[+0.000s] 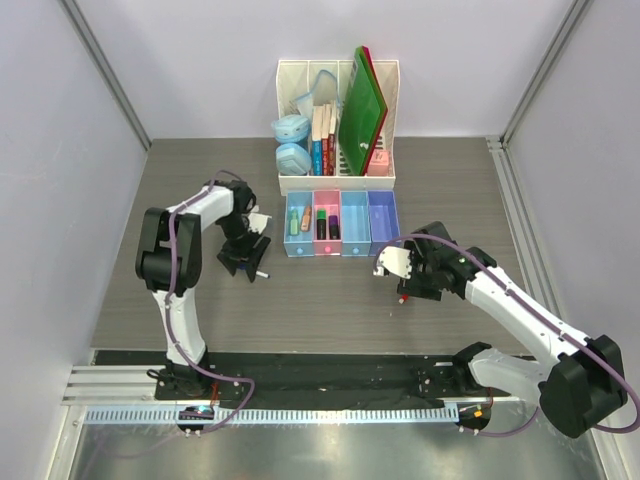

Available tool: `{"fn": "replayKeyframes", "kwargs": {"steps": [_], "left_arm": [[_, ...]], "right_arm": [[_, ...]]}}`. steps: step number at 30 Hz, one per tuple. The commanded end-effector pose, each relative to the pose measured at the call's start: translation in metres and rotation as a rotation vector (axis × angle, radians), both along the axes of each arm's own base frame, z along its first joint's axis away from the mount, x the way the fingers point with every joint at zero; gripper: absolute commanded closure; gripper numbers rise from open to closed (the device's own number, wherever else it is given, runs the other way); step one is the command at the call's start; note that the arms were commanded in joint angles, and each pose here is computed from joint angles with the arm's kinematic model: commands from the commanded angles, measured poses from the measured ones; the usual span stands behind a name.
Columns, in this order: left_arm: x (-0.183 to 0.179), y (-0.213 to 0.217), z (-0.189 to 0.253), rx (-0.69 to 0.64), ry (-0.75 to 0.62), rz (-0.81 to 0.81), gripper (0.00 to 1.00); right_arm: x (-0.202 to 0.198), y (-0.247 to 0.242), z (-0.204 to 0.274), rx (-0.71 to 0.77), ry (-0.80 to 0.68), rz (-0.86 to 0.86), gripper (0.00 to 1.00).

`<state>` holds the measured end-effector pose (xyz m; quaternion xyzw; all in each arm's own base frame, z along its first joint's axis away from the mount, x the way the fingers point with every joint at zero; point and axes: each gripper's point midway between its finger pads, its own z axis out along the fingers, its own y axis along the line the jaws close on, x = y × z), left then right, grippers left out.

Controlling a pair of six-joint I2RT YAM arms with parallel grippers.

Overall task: Sort the stationery into containers
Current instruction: Pick up the pen from the center of the board.

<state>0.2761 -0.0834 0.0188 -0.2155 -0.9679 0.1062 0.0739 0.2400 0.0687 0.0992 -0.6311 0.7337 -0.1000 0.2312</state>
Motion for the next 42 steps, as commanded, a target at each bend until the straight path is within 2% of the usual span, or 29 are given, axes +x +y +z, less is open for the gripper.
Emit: {"fn": "replayKeyframes", "kwargs": {"steps": [1,16,21,28,31,34,35,37,40,42], "left_arm": [[0.059,-0.013,-0.032,-0.012,-0.191,-0.043,0.36],[0.087,-0.035,-0.033,-0.005,-0.198,-0.091,0.36],[0.079,-0.044,-0.033,0.007,-0.181,-0.118,0.36],[0.054,-0.028,-0.029,0.081,-0.158,-0.144,0.38],[0.043,-0.024,-0.028,0.089,-0.151,-0.147,0.5],[0.039,-0.025,-0.028,0.077,-0.149,-0.139,0.65],[0.037,-0.026,-0.029,0.074,-0.143,-0.139,0.73],[0.037,-0.027,-0.032,0.069,-0.138,-0.134,0.8],[0.037,-0.028,-0.035,0.067,-0.131,-0.134,0.96],[0.036,-0.028,-0.035,0.063,-0.13,-0.135,1.0]], "right_arm": [[0.011,0.006,0.012,0.024,-0.047,-0.01,0.23],[0.013,0.008,0.014,0.016,-0.052,-0.014,0.23],[0.013,0.007,0.016,0.011,-0.061,-0.013,0.23],[0.013,0.005,0.018,0.008,-0.069,-0.014,0.23],[0.013,0.005,0.014,0.006,-0.07,-0.011,0.23],[0.014,0.006,0.01,0.006,-0.076,-0.009,0.23],[0.014,0.006,0.008,0.002,-0.07,-0.007,0.23],[0.014,0.003,0.007,-0.01,-0.068,-0.013,0.23],[0.01,-0.003,0.002,-0.046,-0.057,-0.006,0.23],[0.005,-0.009,-0.005,-0.078,-0.038,0.003,0.23]]}}
